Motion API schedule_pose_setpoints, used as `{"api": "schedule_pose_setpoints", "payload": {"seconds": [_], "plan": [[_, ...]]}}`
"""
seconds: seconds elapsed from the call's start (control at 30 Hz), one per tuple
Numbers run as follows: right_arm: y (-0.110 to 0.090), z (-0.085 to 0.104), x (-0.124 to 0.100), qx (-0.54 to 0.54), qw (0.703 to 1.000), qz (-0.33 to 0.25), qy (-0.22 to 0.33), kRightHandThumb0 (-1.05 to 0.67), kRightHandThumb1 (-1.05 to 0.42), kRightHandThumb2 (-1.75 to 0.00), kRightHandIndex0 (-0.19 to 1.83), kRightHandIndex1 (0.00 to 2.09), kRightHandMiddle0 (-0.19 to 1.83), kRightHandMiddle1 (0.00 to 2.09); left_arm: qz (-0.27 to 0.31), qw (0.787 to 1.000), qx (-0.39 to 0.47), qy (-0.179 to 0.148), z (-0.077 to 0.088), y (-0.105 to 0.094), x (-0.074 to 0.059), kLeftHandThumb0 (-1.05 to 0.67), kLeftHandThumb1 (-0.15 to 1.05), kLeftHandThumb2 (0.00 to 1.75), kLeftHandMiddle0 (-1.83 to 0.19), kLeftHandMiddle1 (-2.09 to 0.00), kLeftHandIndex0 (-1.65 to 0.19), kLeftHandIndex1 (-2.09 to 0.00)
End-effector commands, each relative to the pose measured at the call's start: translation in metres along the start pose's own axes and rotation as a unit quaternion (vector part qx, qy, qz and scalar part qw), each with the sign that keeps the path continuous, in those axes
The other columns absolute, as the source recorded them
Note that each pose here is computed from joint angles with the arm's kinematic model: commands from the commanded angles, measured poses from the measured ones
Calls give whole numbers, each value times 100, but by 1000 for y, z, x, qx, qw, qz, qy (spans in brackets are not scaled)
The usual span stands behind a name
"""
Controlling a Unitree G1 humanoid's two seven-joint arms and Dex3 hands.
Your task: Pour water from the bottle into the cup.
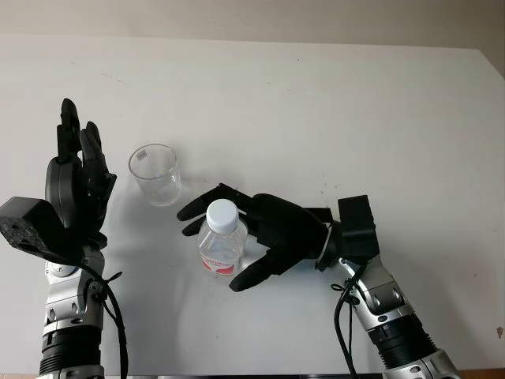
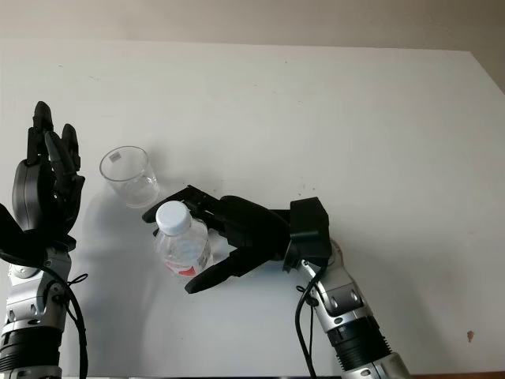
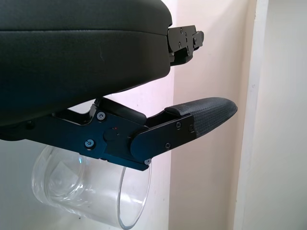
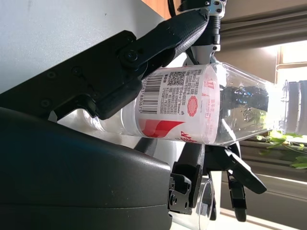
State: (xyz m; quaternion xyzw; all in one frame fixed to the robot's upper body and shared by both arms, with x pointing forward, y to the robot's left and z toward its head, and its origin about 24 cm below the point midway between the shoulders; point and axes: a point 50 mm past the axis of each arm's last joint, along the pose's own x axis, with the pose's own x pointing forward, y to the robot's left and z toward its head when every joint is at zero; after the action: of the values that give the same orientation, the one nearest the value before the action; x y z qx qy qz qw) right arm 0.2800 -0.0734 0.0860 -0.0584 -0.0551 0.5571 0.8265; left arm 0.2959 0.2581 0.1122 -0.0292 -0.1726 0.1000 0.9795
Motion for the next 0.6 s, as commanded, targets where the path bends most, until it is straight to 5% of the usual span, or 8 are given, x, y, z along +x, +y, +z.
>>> {"api": "schedule_pose_setpoints", "payload": {"seconds": [0.0, 0.4, 0.57], "plan": [[2, 1, -1, -1, 1000, 0, -5, -73, -76, -5, -7, 137, -17, 144, -2, 1000, -2, -12, 4, -1, 1, -71, 105, 74, 8, -5, 13, -6], [8, 0, 14, -11, 1000, -1, -22, -69, -78, -6, -3, 155, -13, 162, 0, 1000, 1, -17, 5, 3, 0, -70, 105, 72, 9, -5, 13, -6], [9, 3, 25, -43, 999, 1, -24, -54, -80, -6, 5, 168, -3, 174, -1, 1000, 10, -13, 6, 5, -2, -70, 105, 73, 10, -5, 15, -5]]}}
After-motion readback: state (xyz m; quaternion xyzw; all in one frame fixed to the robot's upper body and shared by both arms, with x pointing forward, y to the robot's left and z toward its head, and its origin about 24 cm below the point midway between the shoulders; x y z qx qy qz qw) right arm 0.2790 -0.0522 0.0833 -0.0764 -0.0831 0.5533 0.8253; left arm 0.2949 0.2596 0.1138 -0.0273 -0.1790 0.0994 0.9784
